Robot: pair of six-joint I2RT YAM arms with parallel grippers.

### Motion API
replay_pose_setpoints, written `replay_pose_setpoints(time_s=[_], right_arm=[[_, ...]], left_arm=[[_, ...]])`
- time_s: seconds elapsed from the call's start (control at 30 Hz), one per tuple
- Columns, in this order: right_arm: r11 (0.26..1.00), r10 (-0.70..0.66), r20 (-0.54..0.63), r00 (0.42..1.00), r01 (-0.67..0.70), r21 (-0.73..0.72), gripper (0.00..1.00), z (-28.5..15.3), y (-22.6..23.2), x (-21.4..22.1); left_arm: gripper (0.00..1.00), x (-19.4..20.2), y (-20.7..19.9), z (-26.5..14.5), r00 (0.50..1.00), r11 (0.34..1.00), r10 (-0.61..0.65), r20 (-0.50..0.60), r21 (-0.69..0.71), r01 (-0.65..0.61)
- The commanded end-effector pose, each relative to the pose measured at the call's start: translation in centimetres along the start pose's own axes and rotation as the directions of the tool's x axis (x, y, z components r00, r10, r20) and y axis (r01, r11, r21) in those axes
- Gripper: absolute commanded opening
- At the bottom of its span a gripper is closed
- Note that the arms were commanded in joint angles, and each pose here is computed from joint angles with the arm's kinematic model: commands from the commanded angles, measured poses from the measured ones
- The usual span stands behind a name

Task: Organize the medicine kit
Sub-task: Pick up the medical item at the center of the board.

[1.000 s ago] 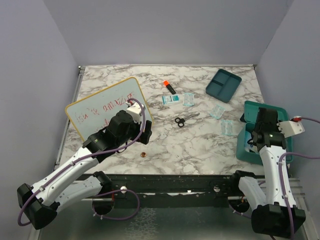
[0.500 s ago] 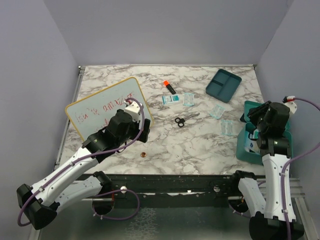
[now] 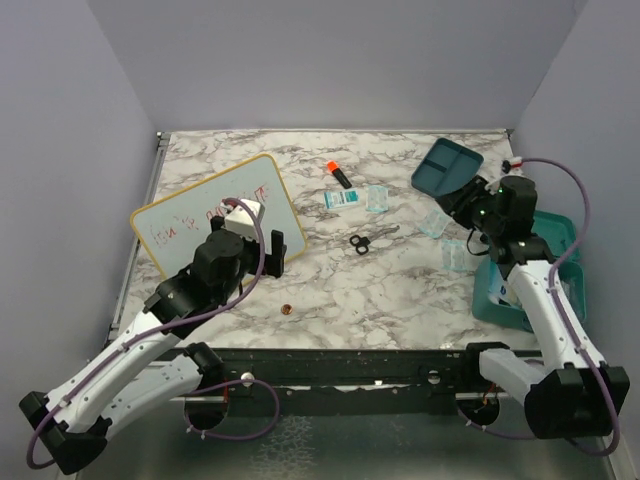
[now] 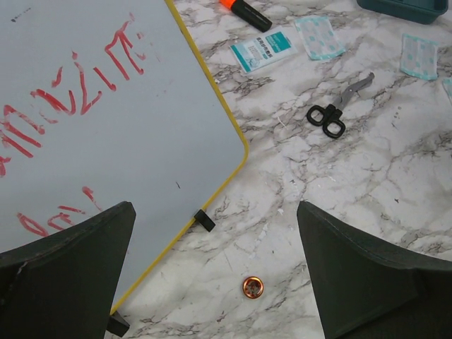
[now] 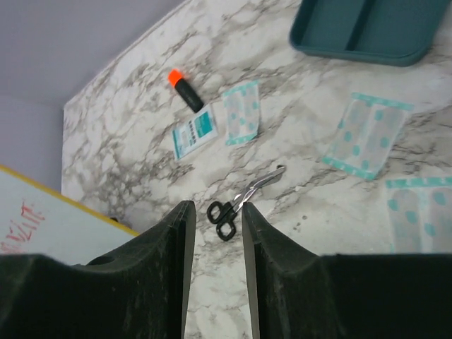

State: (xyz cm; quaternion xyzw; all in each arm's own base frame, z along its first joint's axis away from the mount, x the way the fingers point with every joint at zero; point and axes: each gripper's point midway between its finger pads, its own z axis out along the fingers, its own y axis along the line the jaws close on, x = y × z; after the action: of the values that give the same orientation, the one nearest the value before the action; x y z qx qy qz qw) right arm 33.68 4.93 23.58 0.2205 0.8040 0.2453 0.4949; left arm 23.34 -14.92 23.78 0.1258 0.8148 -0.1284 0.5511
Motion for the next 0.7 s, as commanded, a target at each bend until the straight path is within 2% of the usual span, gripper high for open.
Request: replay_pose_setpoints(time_s=[0.0,0.17,0.33,0.53,0.67], right_arm=[[0.989,-0.089,-0.060,0.994,0.081,-0.125,0.39,3.2,4.0,2.6],[0.957,-0.256,-0.132,0.958,0.231,-0.177,0.41,8.6,7.5,6.6],[0.906,-0.409,-0.146,0.901,0.382,-0.180,0.41,14.0,9.1,8.7],[0.878,-0.471,-0.180,0.863,0.440,-0.189,0.43,19.2,9.6,10.7],[0.859,-0.512,-0.245,0.823,0.489,-0.152,0.43,21.9,9.0,13.0]], left_arm=[[0.99,-0.5,1.2,-0.5,0.999,0.999,-0.001,0.051,-0.054,0.004],[0.99,-0.7,1.5,-0.6,0.997,0.998,0.010,0.075,-0.056,-0.006],[0.99,-0.9,1.5,-0.9,0.996,0.998,0.006,0.087,-0.056,-0.001],[0.99,-1.2,1.5,-1.2,0.994,0.999,0.001,0.108,-0.047,0.004],[0.99,-1.4,1.7,-1.4,0.993,0.999,0.002,0.118,-0.049,0.004]])
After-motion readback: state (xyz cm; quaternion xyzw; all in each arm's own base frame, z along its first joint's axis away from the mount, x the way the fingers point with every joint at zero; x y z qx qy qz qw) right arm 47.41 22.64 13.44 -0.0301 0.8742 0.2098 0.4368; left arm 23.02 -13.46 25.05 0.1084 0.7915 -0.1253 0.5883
